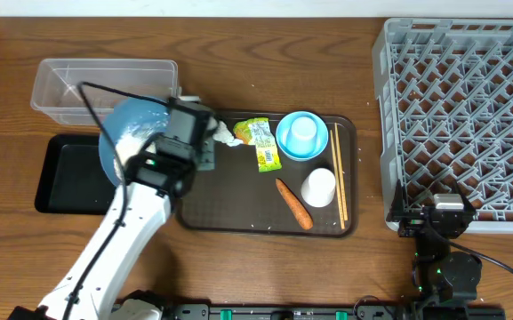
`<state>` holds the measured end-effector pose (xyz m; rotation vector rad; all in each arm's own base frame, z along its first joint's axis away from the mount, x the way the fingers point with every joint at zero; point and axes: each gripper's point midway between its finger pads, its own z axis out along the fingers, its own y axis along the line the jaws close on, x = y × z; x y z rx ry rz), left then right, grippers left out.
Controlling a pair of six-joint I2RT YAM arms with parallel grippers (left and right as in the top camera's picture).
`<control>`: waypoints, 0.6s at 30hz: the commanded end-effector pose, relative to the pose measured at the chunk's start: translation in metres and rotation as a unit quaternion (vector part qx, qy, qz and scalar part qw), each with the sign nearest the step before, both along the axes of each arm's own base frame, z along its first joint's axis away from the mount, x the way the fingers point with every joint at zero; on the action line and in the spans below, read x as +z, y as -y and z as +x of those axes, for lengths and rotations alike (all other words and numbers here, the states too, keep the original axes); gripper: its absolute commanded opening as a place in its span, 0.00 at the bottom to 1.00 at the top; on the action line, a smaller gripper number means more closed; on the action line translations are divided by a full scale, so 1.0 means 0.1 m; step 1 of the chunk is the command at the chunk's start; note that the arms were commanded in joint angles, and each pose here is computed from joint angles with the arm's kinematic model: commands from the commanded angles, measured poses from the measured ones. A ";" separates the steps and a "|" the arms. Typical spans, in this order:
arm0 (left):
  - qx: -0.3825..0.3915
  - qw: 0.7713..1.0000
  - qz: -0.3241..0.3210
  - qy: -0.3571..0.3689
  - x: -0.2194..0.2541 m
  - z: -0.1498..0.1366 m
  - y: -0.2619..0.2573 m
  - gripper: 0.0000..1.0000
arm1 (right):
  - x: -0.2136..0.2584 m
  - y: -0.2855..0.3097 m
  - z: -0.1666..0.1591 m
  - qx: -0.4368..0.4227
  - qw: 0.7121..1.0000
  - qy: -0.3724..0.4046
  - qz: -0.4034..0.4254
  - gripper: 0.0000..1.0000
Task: Sort waste into correct bins and load items into the dishwasher rack
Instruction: 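Lift the blue plate and carry it left over the black tray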
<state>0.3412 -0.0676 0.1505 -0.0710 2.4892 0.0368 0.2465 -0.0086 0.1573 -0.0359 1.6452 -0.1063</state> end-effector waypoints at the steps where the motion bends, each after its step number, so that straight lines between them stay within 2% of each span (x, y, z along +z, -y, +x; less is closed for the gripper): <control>1: -0.014 1.000 -0.015 0.020 0.13 0.10 -0.10 0.06 | -0.01 -0.05 0.00 0.009 1.000 -0.002 -0.005 0.99; 10: 0.028 0.994 -0.070 0.081 0.34 0.40 -0.48 0.06 | -0.01 -0.05 0.00 0.009 1.000 -0.002 -0.005 0.99; 18: 0.086 0.981 -0.143 0.102 0.42 0.46 -0.83 0.06 | -0.01 -0.05 0.00 0.009 1.000 -0.002 -0.005 0.99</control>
